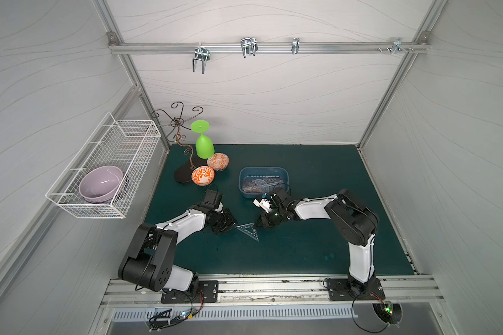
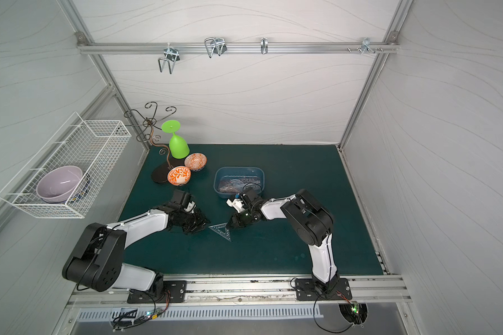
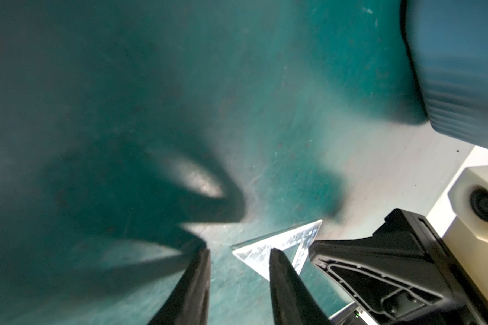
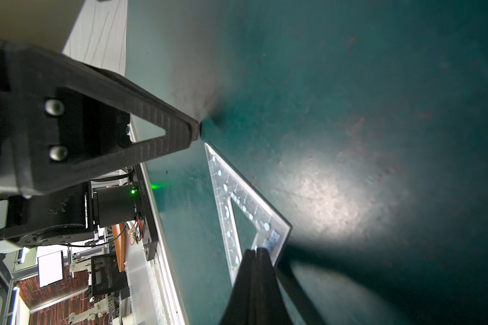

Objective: Put the scattered rulers into the storage box
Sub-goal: Pick up the ruler from the center of the board.

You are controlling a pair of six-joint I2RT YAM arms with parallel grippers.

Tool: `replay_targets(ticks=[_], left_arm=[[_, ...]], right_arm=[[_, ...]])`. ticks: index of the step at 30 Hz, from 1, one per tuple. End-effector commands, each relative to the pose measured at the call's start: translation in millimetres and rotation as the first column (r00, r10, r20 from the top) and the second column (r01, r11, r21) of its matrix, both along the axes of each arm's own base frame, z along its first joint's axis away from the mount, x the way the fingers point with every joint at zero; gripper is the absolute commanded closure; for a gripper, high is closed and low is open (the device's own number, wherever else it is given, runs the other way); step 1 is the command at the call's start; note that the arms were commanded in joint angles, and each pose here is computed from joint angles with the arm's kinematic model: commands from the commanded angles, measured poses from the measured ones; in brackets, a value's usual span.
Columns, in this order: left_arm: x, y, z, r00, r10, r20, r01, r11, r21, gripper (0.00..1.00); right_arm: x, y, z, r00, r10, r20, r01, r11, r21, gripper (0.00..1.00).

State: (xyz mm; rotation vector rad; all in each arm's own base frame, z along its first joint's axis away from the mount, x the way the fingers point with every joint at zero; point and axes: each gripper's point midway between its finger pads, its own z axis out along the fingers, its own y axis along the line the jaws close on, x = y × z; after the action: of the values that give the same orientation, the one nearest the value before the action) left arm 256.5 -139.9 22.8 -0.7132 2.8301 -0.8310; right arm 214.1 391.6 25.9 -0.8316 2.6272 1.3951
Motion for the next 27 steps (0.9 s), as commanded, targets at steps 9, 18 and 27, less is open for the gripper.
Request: replay_targets(ticks=[9, 18, 27], left_arm=[[-2, -8, -8, 1.000, 0.005, 0.000, -0.005, 0.998, -0.066, 0.61], [-3, -9, -9, 1.000, 0.002, 0.001, -0.002, 0.997, -0.073, 0.61], [-5, -26, -6, 0.999, -0.041, 0.035, 0.044, 0.995, -0.091, 0.62]], right_arm=[[-9, -16, -27, 0.999, -0.008, -0.044, 0.005, 0.998, -0.069, 1.00], [-12, -24, -32, 0.999, -0.016, -0.043, 0.012, 0.996, -0.089, 1.00], [-12, -24, -33, 0.999, -0.014, -0.048, 0.010, 0.996, -0.092, 1.00]])
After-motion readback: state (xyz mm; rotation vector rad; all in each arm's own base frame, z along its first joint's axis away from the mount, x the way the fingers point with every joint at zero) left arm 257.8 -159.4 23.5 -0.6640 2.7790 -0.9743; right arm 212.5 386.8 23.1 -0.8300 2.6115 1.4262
